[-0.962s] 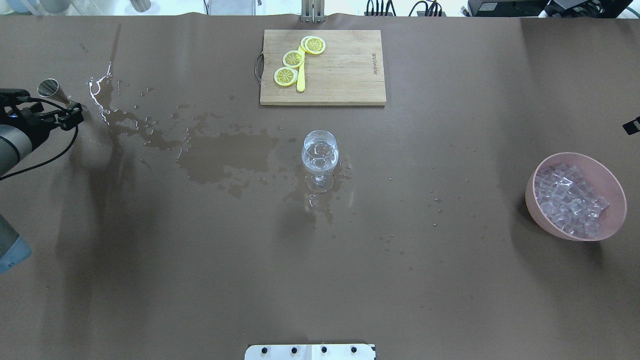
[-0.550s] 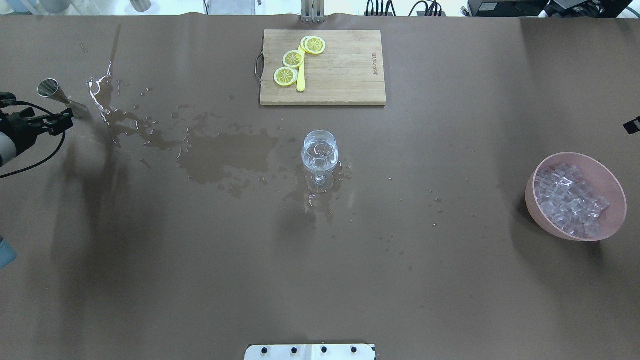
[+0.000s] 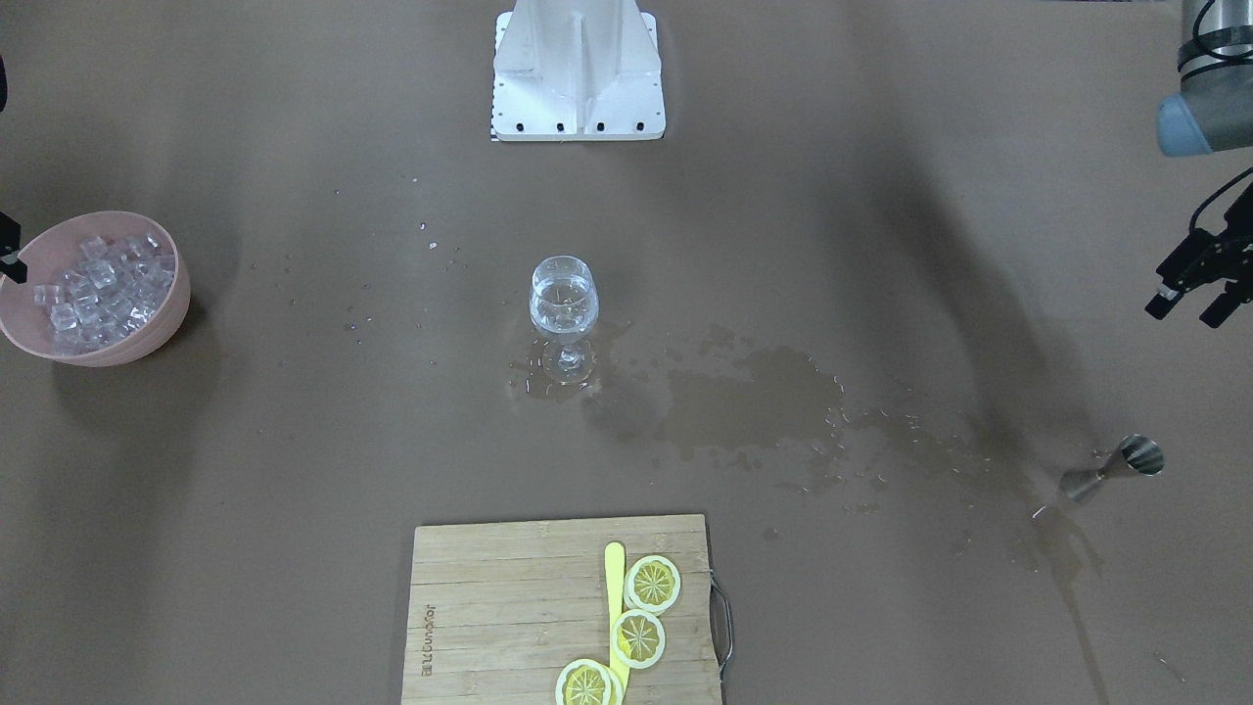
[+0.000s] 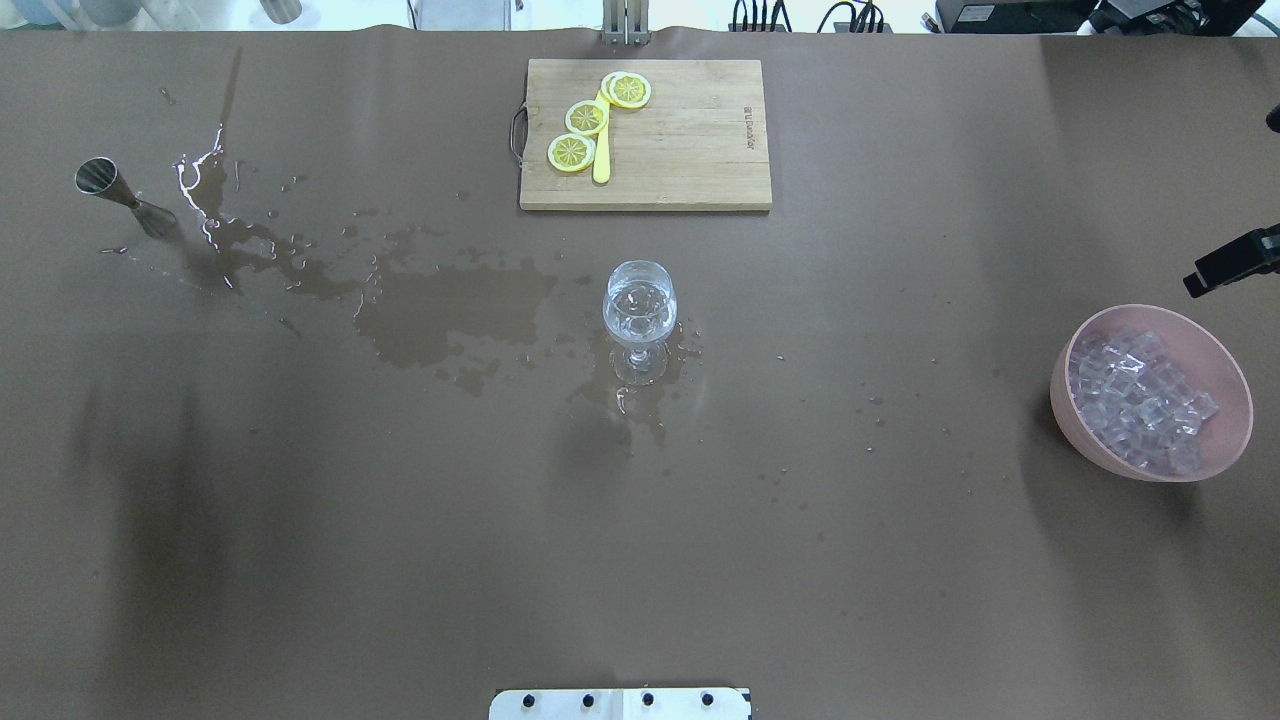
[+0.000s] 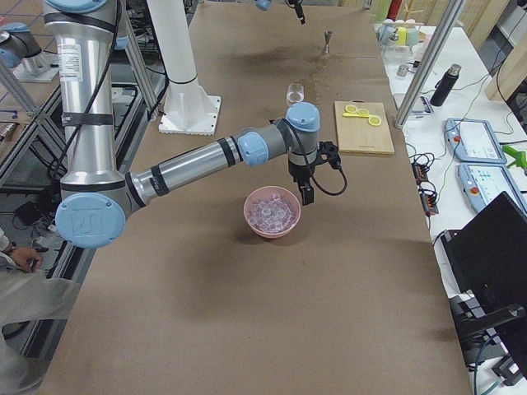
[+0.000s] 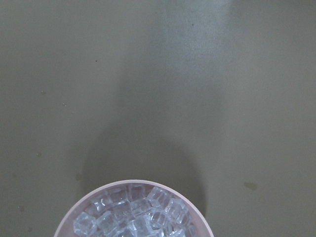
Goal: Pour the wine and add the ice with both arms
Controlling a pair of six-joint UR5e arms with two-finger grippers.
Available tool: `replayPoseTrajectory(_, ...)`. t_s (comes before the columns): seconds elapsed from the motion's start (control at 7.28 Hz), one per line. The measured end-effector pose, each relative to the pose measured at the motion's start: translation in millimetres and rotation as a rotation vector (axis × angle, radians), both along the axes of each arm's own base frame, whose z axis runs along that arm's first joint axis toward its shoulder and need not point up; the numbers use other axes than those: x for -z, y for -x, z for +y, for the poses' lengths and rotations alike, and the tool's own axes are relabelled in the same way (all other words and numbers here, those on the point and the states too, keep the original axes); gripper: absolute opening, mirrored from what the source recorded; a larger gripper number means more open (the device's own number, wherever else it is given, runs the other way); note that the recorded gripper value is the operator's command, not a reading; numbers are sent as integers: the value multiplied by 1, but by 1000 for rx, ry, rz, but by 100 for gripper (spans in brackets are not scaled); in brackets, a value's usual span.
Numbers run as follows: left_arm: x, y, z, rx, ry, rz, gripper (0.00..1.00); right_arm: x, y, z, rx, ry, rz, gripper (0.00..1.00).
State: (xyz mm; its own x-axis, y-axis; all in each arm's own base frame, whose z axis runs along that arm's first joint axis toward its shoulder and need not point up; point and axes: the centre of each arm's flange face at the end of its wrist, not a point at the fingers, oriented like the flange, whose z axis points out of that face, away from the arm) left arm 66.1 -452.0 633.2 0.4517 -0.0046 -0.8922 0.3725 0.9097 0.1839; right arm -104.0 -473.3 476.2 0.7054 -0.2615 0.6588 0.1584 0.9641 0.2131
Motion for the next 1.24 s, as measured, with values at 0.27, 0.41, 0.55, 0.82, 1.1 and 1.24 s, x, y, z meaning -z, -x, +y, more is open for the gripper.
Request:
replayPoseTrajectory(0.27,3,2,5,-63,61,32,98,-26,20,26,51,57,15,100)
replayPoseTrajectory(0.41,1,0,7,-102,70,27,98,-36,28,38,78,67,19,100)
replayPoseTrajectory(0.55,-5,-1,8,-146,70,-3,98,-45,35,48,100,73,21,100)
replayPoseTrajectory(0.82,-12,4,3,-235,32,-91,98,-51,46,57,123,77,20,99)
replayPoseTrajectory(1.1,-10,16,-2,-306,-16,-170,98,-52,58,62,147,80,22,98)
replayPoseTrajectory(1.24,-4,21,-5,-347,-22,-201,98,-52,63,63,158,79,24,97)
